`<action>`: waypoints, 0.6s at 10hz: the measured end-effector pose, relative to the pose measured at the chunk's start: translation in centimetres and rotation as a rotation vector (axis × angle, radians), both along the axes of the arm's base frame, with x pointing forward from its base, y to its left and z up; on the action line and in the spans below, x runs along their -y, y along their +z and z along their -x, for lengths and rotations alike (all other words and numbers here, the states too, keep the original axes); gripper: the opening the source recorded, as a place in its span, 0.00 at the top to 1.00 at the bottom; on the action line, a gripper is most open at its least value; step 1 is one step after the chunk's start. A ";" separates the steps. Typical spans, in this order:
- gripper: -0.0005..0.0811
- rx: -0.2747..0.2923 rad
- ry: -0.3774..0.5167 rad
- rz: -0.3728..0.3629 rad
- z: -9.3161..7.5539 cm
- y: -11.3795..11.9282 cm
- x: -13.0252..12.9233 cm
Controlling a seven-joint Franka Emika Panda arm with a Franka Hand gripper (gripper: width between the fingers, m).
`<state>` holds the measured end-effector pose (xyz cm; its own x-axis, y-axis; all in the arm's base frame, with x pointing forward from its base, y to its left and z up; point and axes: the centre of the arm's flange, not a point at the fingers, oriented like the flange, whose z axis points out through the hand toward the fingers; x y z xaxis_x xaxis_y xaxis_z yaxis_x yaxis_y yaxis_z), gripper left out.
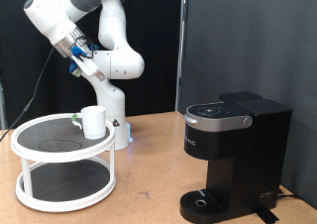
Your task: Make a cup of coffee with the keurig machine
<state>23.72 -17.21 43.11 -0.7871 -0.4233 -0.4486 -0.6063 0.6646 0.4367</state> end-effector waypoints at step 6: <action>0.99 0.090 -0.126 0.019 3.2 2.2 6.8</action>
